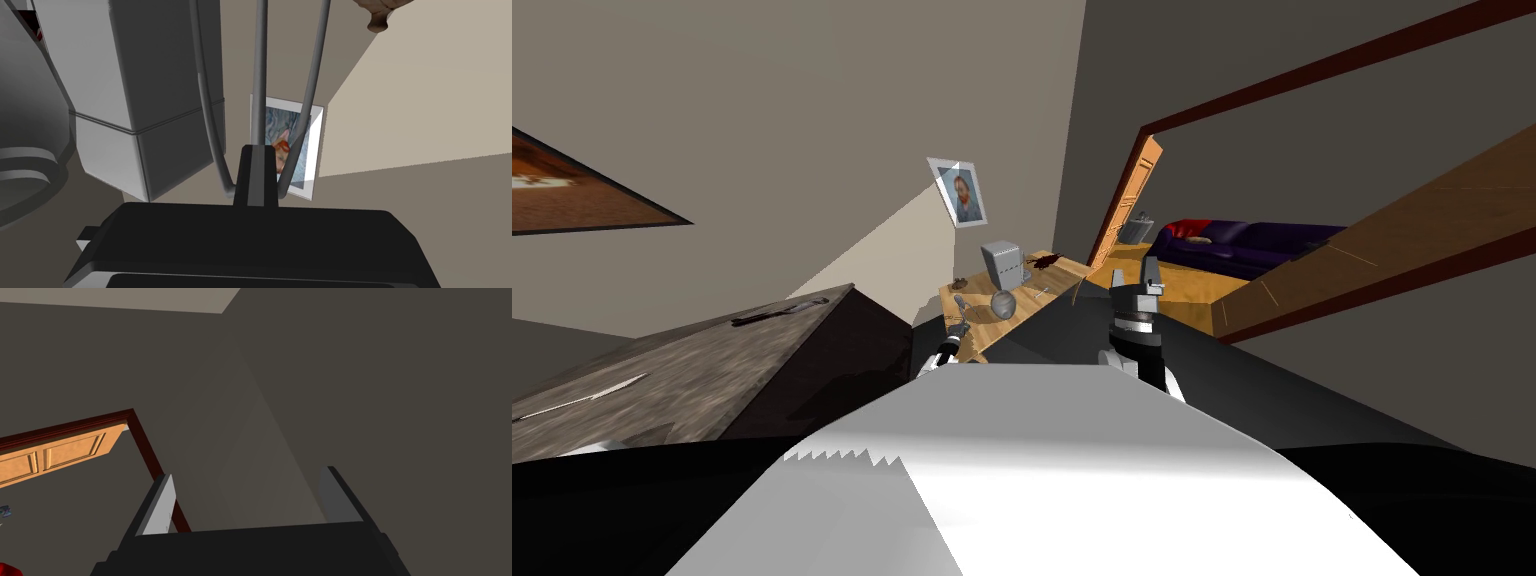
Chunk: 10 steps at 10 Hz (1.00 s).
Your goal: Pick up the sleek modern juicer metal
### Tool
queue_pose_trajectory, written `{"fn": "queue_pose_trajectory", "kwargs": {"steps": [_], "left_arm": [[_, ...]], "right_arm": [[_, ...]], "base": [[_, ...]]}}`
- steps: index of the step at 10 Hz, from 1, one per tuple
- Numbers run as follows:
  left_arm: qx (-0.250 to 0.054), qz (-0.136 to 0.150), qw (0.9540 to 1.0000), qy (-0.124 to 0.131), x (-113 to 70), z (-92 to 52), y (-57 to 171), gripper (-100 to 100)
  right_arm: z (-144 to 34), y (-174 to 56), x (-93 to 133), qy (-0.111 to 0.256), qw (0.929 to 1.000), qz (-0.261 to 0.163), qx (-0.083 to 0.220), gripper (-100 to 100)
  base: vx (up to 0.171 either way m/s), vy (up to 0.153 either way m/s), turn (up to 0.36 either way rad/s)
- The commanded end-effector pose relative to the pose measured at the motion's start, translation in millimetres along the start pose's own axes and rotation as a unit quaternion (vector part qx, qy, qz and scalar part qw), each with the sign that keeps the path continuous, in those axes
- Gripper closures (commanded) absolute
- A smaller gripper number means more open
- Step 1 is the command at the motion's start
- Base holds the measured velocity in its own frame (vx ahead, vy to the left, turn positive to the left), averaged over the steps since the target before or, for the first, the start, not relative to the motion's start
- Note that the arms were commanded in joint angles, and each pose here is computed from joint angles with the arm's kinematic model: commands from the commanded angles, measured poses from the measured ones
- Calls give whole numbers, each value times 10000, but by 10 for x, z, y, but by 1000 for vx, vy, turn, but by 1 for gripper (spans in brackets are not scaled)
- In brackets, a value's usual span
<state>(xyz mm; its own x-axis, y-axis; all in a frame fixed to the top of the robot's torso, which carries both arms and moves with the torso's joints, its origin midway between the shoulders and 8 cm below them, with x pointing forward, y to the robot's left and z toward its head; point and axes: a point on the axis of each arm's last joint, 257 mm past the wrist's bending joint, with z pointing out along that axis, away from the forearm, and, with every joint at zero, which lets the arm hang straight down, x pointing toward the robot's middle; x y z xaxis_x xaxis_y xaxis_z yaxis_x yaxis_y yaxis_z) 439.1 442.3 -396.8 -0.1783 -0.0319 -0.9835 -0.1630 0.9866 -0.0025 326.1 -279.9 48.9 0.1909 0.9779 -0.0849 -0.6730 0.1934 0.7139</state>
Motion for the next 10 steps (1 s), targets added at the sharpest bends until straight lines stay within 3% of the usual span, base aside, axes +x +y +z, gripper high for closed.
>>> {"fn": "queue_pose_trajectory", "kwargs": {"steps": [1,10], "left_arm": [[52,-13,10000,38,-46,77,2,-100],[218,-55,9993,299,-320,487,80,-100]], "right_arm": [[0,0,0,0,10000,0,0,0],[0,0,0,0,10000,0,0,0]], "base": [[-43,14,-114],[-90,35,-105]]}}
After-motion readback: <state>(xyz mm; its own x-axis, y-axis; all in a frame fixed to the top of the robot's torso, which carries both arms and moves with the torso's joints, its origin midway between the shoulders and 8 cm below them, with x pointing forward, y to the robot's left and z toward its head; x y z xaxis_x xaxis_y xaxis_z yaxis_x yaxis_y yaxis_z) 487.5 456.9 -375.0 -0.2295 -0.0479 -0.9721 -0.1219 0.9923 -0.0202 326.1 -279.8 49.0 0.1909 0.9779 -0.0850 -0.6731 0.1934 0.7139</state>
